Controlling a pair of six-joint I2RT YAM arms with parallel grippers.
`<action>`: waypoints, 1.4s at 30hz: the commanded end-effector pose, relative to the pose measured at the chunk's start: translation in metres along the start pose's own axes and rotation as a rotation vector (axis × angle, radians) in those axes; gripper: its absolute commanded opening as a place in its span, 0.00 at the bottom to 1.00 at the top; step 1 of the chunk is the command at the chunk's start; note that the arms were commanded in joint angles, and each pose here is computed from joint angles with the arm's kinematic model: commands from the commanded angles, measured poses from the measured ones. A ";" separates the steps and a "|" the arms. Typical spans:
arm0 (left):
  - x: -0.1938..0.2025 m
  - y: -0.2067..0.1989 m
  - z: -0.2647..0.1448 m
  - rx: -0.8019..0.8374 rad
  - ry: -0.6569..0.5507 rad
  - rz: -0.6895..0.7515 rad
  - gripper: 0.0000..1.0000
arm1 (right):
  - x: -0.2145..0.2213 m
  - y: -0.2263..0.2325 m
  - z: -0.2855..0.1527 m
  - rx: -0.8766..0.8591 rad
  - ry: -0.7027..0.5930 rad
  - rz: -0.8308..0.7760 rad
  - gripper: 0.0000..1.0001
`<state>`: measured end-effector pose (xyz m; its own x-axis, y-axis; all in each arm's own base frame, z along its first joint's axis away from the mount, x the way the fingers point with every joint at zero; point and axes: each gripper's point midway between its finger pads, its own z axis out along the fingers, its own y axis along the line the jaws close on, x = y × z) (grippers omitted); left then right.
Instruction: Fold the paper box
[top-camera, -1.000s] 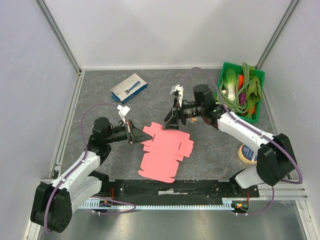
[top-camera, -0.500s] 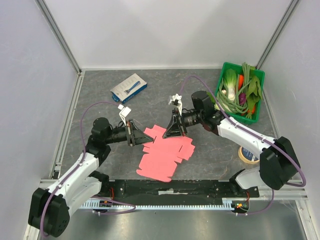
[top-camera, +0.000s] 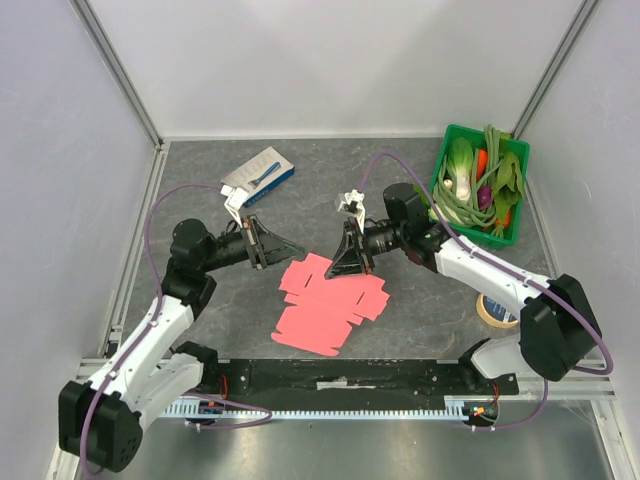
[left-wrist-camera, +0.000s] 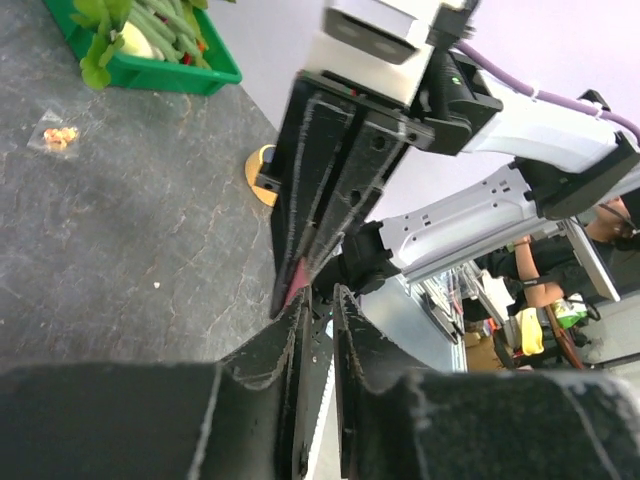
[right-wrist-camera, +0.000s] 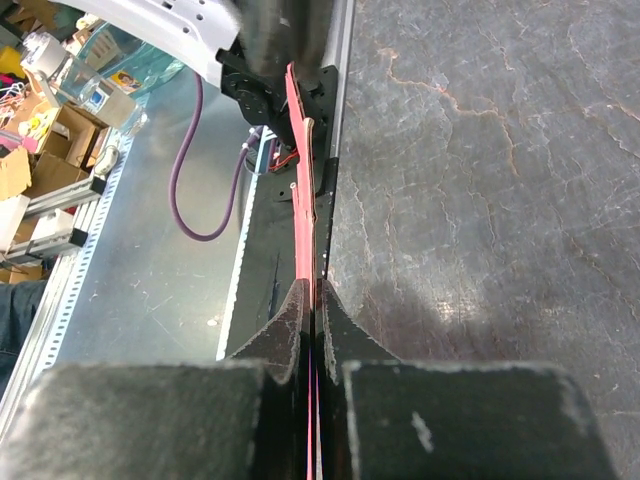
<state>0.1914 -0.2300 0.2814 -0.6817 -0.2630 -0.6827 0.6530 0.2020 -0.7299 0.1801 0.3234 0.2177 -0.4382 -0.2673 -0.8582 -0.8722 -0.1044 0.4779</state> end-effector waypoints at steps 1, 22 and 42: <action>-0.016 0.006 0.008 -0.012 -0.010 -0.051 0.19 | -0.012 0.019 -0.002 -0.049 -0.024 -0.080 0.00; 0.015 -0.017 0.024 0.151 0.163 0.042 0.05 | -0.012 0.013 0.005 -0.027 -0.016 -0.068 0.00; 0.020 -0.021 0.030 0.094 0.188 0.101 0.25 | -0.029 0.024 0.009 -0.030 -0.061 -0.083 0.00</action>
<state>0.1758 -0.2699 0.2751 -0.6985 -0.0803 -0.7111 0.7041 0.1011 -0.7029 0.1658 0.3329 0.2248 -0.4636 -0.2710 -0.8436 -0.8522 -0.1245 0.5082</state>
